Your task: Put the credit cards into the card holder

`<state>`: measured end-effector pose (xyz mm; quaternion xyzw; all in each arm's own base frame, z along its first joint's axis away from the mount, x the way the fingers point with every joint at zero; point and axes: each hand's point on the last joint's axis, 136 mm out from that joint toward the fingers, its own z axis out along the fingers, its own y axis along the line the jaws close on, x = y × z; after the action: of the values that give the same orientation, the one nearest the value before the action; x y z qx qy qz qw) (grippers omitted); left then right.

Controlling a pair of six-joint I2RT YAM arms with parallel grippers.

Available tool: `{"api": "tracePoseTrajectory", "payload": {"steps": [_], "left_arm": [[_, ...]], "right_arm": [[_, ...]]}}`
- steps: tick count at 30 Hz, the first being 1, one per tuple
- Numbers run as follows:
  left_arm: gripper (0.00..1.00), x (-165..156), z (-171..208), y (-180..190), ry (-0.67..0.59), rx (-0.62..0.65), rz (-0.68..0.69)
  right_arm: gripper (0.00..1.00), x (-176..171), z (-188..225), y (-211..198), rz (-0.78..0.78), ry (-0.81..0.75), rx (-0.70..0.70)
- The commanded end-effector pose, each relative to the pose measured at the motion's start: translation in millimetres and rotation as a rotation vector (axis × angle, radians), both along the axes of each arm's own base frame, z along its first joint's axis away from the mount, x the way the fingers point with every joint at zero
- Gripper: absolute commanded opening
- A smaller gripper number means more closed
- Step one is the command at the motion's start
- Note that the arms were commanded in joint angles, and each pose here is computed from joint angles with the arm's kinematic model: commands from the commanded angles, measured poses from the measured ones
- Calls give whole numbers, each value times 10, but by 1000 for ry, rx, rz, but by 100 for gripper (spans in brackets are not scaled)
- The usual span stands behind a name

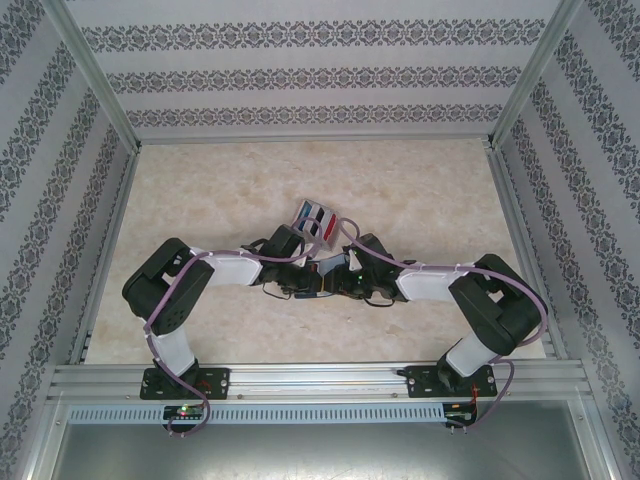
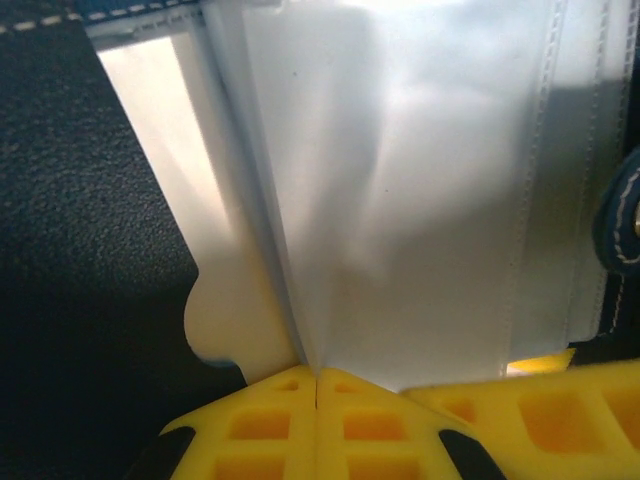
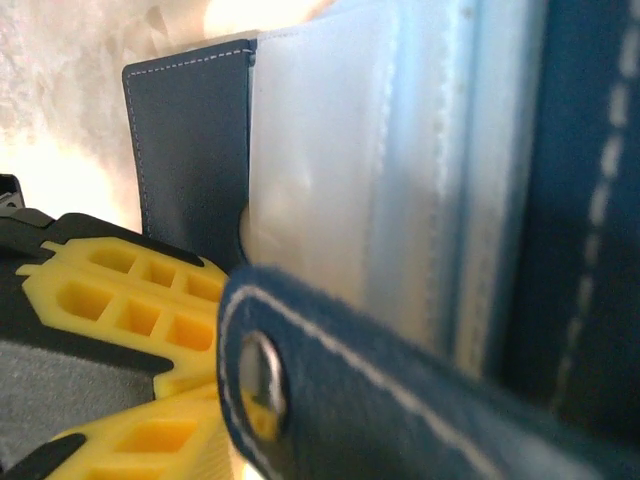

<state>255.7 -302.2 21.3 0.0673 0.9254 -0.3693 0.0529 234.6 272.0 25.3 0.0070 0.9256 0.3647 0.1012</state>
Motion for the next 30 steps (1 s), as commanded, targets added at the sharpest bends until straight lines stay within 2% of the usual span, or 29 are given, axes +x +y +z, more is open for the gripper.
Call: {"api": "tracePoseTrajectory", "payload": {"steps": [1, 6, 9, 18, 22, 25, 30], "left_arm": [[0, 1, -120, 85, -5, 44, 18], [0, 9, -129, 118, -9, 33, 31], [0, 13, -138, 120, -7, 33, 33], [0, 10, -129, 112, -8, 21, 35], [0, 16, -136, 116, -4, 26, 36], [0, 22, -117, 97, -3, 2, 48], [0, 37, -90, 78, -7, -2, 44]], "right_arm": [[47, -61, -95, 53, 33, -43, 9], [49, -28, -9, -146, 0, -62, 12], [46, -18, -8, -241, -18, -53, 15], [44, -15, 38, -340, -25, -58, 30], [37, -18, 40, -382, -30, -51, 36], [27, -23, 78, -361, -15, -46, 60], [28, -8, 95, -394, -29, -53, 62]]}}
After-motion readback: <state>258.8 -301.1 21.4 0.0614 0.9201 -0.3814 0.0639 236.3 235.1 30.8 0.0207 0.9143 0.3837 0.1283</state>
